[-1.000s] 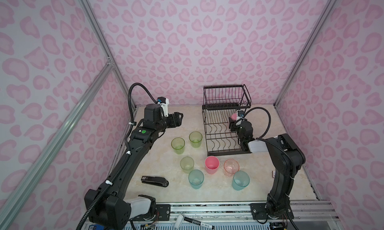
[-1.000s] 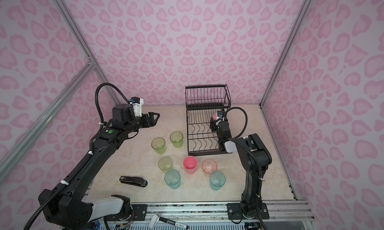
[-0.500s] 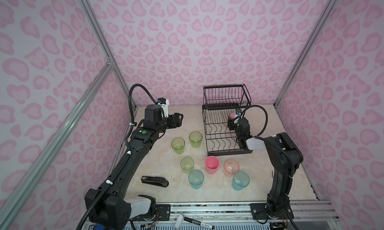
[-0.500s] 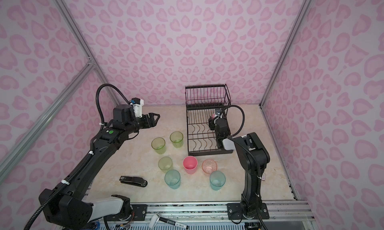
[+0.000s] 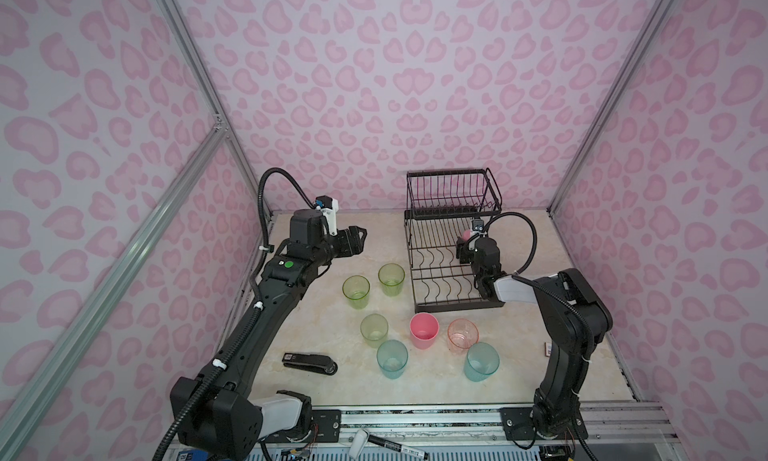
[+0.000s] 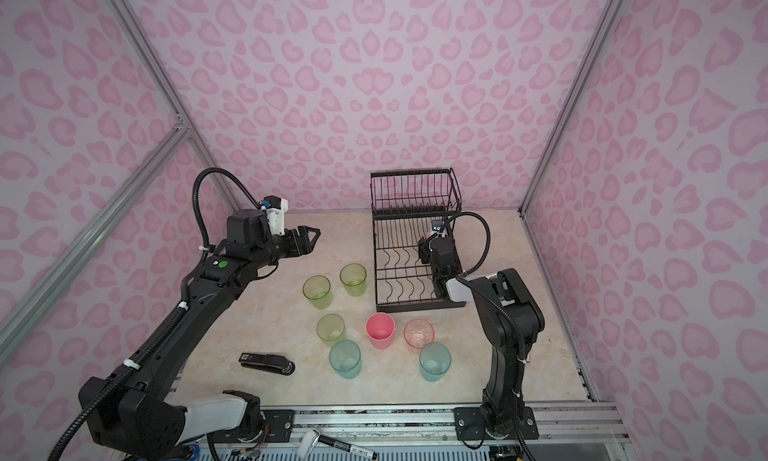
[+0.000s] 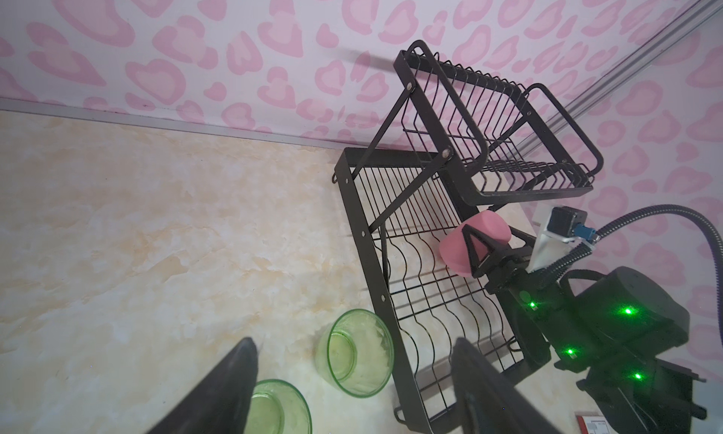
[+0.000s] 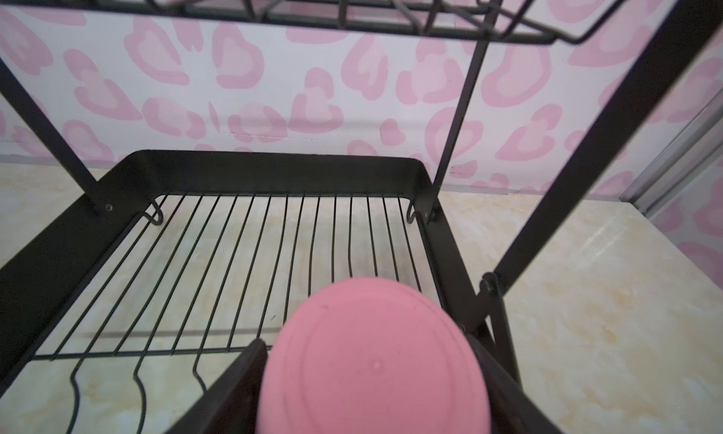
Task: Load the cups into the dish rack
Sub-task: 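Open the right gripper to release the pink cup upside down on the wires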
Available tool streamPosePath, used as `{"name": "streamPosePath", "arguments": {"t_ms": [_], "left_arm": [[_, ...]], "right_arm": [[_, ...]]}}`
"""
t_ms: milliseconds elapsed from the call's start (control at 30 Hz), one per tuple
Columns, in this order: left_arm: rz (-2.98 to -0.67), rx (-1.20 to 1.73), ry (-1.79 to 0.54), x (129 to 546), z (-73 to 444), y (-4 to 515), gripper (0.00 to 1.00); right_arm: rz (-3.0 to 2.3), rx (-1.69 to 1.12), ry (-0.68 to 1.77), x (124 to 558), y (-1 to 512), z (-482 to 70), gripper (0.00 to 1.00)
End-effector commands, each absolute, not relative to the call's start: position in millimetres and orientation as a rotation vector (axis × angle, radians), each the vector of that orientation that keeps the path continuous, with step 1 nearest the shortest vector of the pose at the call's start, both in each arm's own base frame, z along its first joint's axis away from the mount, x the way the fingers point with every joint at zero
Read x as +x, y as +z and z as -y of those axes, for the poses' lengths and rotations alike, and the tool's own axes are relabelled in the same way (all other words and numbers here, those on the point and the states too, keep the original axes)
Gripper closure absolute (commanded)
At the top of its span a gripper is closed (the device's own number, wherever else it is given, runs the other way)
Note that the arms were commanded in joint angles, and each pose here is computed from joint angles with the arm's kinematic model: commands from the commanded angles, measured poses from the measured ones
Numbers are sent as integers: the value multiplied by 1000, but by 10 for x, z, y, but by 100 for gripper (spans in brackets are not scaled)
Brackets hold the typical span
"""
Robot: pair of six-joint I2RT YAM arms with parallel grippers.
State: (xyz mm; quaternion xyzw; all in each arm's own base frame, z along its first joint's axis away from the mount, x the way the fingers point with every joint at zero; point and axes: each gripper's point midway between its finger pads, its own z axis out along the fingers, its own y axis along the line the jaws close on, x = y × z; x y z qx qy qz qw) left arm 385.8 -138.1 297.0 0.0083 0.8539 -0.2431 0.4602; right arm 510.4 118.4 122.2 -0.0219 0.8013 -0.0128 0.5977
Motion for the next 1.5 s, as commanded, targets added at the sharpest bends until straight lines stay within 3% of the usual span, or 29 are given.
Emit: {"name": "streamPosePath", "arguments": {"t_ms": [0,333,900,1467], "left_arm": [[-2067,33,-618,3893,1410,3031,21],[-2065,31,-628,3889,1419,3032,21],[-2061,36,-630,3880,1422,3041,20],[-2081,30,-601,3907,1397,2967,18]], "right_arm": [[-1880,-29,-60,5065,1181,-1144,25],[-1945,7,-139,4931,1123,-1108,24],[-1942,38,-77,4765,1200,-1104,5],[-1880,39,0,4407,1523,-1151,4]]}}
